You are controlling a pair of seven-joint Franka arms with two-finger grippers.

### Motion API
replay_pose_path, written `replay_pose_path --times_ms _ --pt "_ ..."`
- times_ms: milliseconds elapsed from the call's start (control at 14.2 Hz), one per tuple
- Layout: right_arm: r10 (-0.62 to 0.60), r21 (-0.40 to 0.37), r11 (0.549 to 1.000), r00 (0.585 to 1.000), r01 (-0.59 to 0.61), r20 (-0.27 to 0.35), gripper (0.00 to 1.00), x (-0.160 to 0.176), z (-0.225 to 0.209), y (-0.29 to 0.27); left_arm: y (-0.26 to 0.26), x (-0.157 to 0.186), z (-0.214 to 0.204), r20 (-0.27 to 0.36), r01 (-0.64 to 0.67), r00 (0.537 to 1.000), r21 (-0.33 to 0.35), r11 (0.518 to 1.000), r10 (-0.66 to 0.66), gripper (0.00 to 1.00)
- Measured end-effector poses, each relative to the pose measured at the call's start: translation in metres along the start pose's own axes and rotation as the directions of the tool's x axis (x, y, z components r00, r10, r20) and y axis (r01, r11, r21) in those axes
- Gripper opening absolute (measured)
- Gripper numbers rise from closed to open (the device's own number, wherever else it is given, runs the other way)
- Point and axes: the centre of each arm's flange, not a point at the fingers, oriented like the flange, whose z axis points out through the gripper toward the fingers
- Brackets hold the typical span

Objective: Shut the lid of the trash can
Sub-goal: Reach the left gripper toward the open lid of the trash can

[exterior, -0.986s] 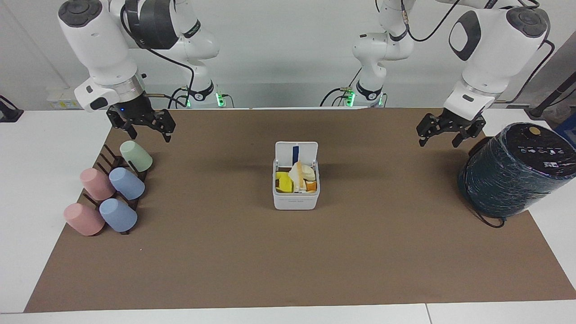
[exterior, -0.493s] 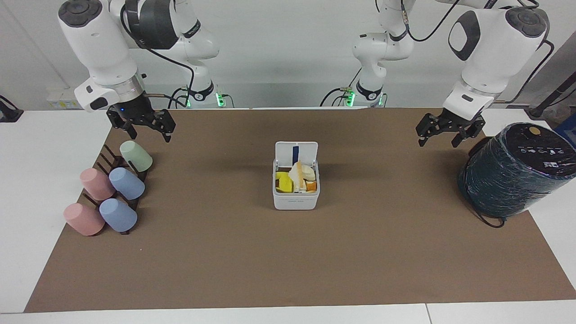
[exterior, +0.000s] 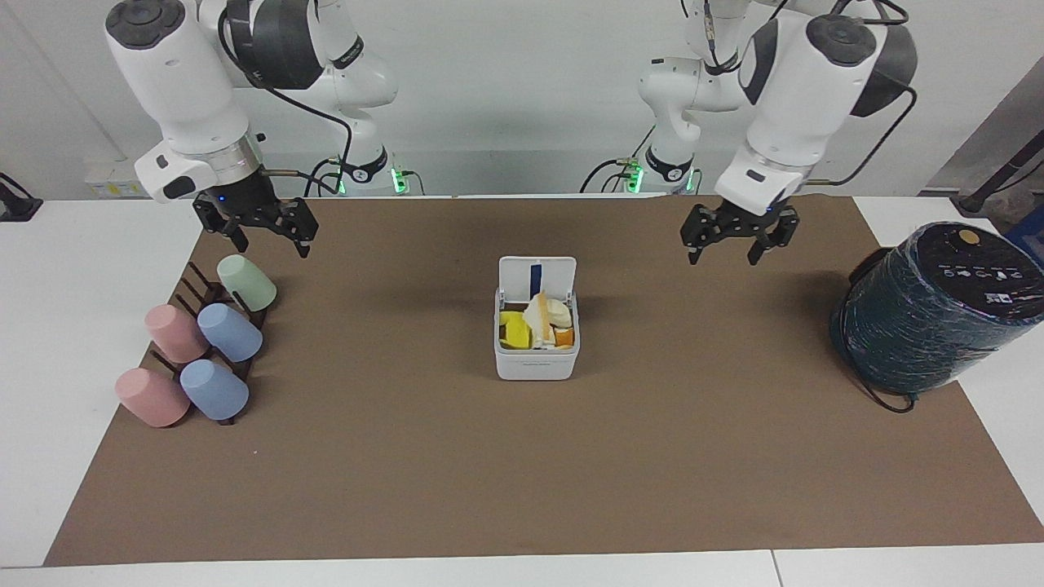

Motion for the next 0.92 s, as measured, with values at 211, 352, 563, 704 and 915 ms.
replay_pose_path --times_ms 211,352,563,704,915 --pt "0.0 0.0 1.0 1.0 0.0 0.0 1.0 0.0 0.0 0.0 0.038 -0.028 0.021 -0.004 0.056 0.998 -0.043 0.998 -0.056 0.6" --pt "0.0 0.0 1.0 1.0 0.0 0.0 1.0 0.0 0.0 0.0 0.067 -0.045 0.034 -0.015 0.112 0.994 -0.063 0.992 -0.113 0.35" --pt "0.0 0.0 1.0 1.0 0.0 0.0 1.0 0.0 0.0 0.0 0.1 -0.069 0.051 -0.02 0.155 0.987 -0.083 0.984 -0.157 0.03" --pt "0.0 0.0 1.0 1.0 0.0 0.0 1.0 0.0 0.0 0.0 0.112 -0.077 0.055 -0.024 0.18 0.983 -0.094 0.979 -0.183 0.01" --pt "0.0 0.0 1.0 1.0 0.0 0.0 1.0 0.0 0.0 0.0 0.117 -0.073 0.059 -0.052 0.217 0.972 -0.159 0.963 -0.227 0.01"
